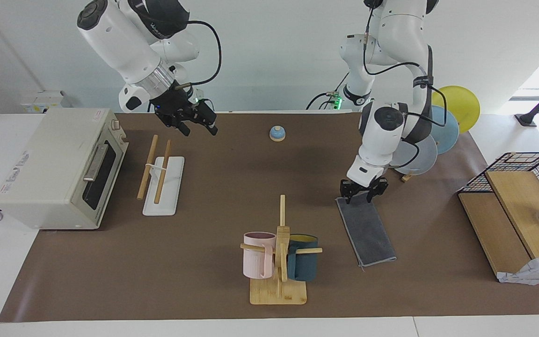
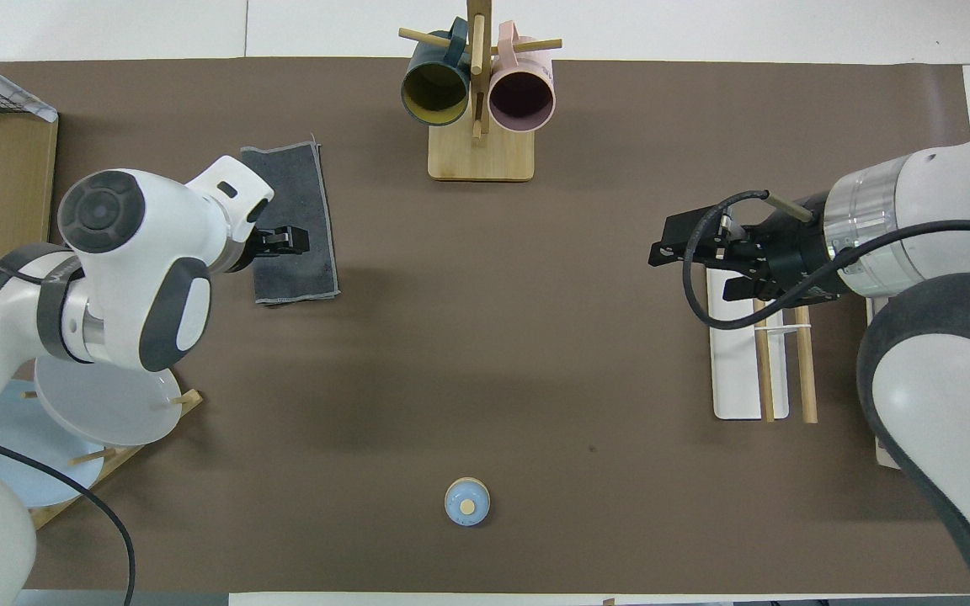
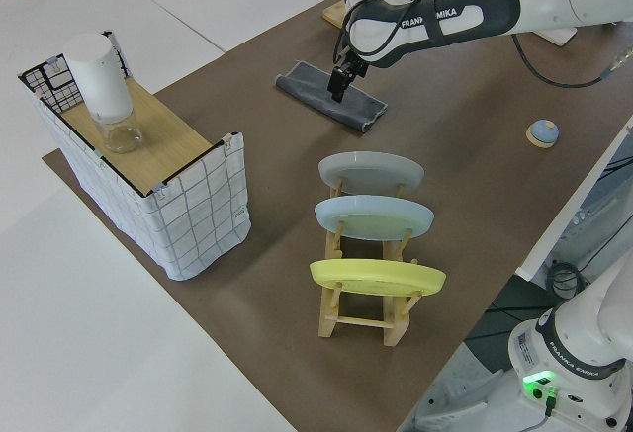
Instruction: Fold towel and hang on rack
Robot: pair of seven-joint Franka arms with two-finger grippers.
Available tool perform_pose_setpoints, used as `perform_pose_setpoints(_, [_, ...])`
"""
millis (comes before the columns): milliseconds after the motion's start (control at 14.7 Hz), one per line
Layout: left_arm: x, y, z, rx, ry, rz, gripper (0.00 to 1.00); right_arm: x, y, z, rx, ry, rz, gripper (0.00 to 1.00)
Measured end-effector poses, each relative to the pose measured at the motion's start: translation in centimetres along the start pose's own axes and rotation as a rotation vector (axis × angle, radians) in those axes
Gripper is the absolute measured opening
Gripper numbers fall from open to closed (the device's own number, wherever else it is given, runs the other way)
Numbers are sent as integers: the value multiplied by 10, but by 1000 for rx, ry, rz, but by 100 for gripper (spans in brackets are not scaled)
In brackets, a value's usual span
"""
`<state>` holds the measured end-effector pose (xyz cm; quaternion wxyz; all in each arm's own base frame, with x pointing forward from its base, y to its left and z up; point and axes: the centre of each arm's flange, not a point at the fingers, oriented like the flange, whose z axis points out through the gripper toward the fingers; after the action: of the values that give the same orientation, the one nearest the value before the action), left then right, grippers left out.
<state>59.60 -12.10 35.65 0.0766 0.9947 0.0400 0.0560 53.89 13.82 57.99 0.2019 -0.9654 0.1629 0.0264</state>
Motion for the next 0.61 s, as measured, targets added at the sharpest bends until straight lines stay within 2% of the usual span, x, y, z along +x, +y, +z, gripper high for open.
perform_pose_setpoints(204, [11,-47,6,-114,-7,-64,100,0,0,0,0,0,0,100])
perform_pose_setpoints(612, [13,-59,57,-168,-64,-104,99,0,0,0,0,0,0,100])
